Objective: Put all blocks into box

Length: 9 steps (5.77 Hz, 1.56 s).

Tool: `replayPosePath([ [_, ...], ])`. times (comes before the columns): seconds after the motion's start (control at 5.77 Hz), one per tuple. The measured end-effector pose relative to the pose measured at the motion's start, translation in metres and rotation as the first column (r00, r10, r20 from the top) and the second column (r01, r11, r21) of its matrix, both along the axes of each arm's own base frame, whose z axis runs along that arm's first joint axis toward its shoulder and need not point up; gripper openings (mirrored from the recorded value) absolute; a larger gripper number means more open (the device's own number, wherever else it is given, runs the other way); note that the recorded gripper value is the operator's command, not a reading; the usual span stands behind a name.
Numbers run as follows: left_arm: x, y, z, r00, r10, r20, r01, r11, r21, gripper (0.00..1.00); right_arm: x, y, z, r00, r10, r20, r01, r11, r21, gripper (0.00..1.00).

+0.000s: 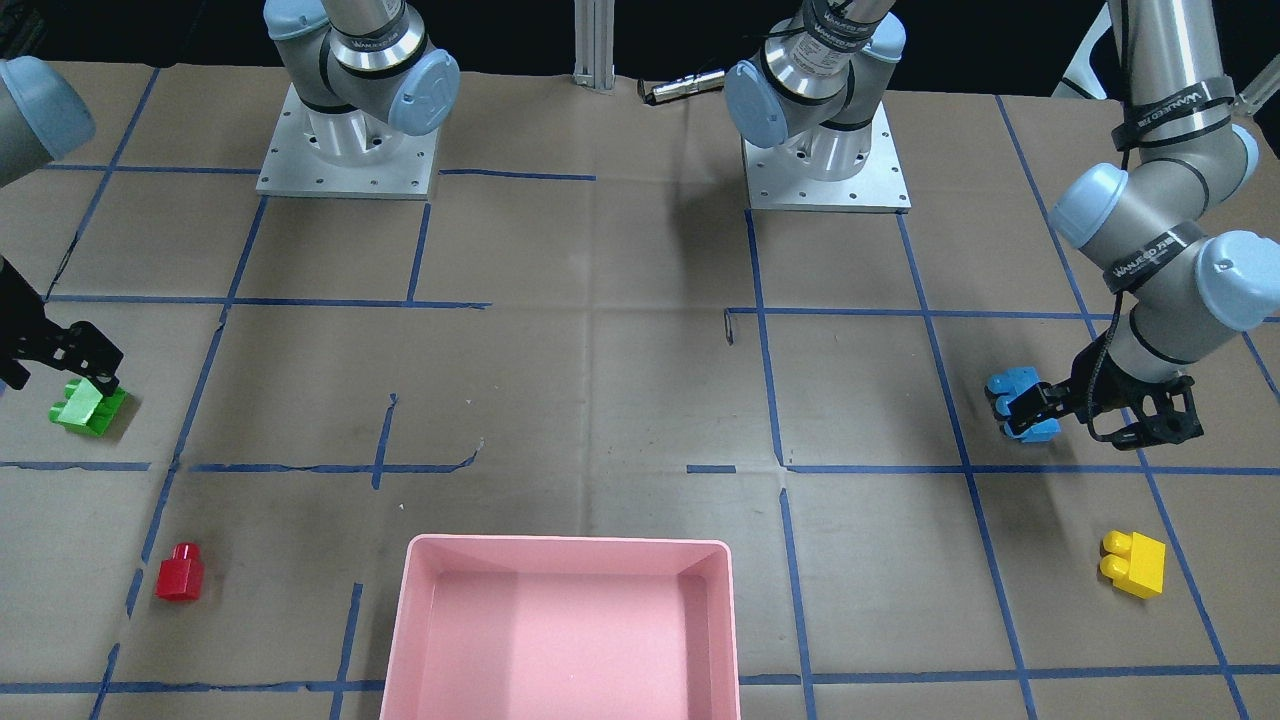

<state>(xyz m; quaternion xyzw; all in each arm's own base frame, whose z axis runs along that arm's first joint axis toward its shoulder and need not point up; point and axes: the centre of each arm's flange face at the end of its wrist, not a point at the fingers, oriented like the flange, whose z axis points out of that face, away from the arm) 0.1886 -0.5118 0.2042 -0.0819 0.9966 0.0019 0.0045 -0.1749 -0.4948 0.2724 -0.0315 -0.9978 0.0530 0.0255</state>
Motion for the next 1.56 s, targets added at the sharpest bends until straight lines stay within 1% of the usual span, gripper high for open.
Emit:
replayPosePath([
  [0.35, 0.001, 0.011, -0.025, 0.999, -0.043, 0.006, 0.043, 0.999, -0.002, 0.98, -0.032, 0.009, -0.044, 1.000, -0.013, -0.002, 0.013, 1.000, 0.001, 0.99],
  [0.52, 0.009, 0.015, -0.033, 0.999, -0.050, 0.002, 0.050, 0.999, 0.005, 0.94, -0.038, 0.012, -0.058, 1.000, -0.009, -0.005, 0.009, 1.000, 0.000, 0.99],
  [0.69, 0.014, 0.017, -0.036, 0.999, -0.053, -0.001, 0.053, 0.999, 0.008, 0.84, -0.040, 0.013, -0.066, 1.000, -0.007, -0.002, 0.007, 1.000, 0.003, 0.98],
  [1.04, 0.013, 0.020, -0.037, 0.998, -0.055, -0.006, 0.055, 0.998, 0.009, 0.51, -0.046, 0.024, -0.078, 1.000, -0.019, 0.008, 0.019, 1.000, 0.021, 0.96],
  [1.21, 0.012, 0.022, -0.034, 0.998, -0.056, -0.003, 0.056, 0.998, 0.009, 0.36, -0.051, 0.031, -0.082, 1.000, -0.029, 0.010, 0.029, 0.999, 0.026, 0.96],
  [1.39, 0.011, 0.022, -0.033, 0.998, -0.057, -0.002, 0.057, 0.998, 0.010, 0.31, -0.055, 0.033, -0.086, 0.999, -0.034, 0.009, 0.034, 0.999, 0.026, 0.96],
  [1.56, 0.012, 0.020, -0.028, 0.998, -0.061, 0.000, 0.061, 0.998, 0.009, 0.29, -0.057, 0.032, -0.089, 0.999, -0.036, 0.008, 0.036, 0.999, 0.023, 0.96],
])
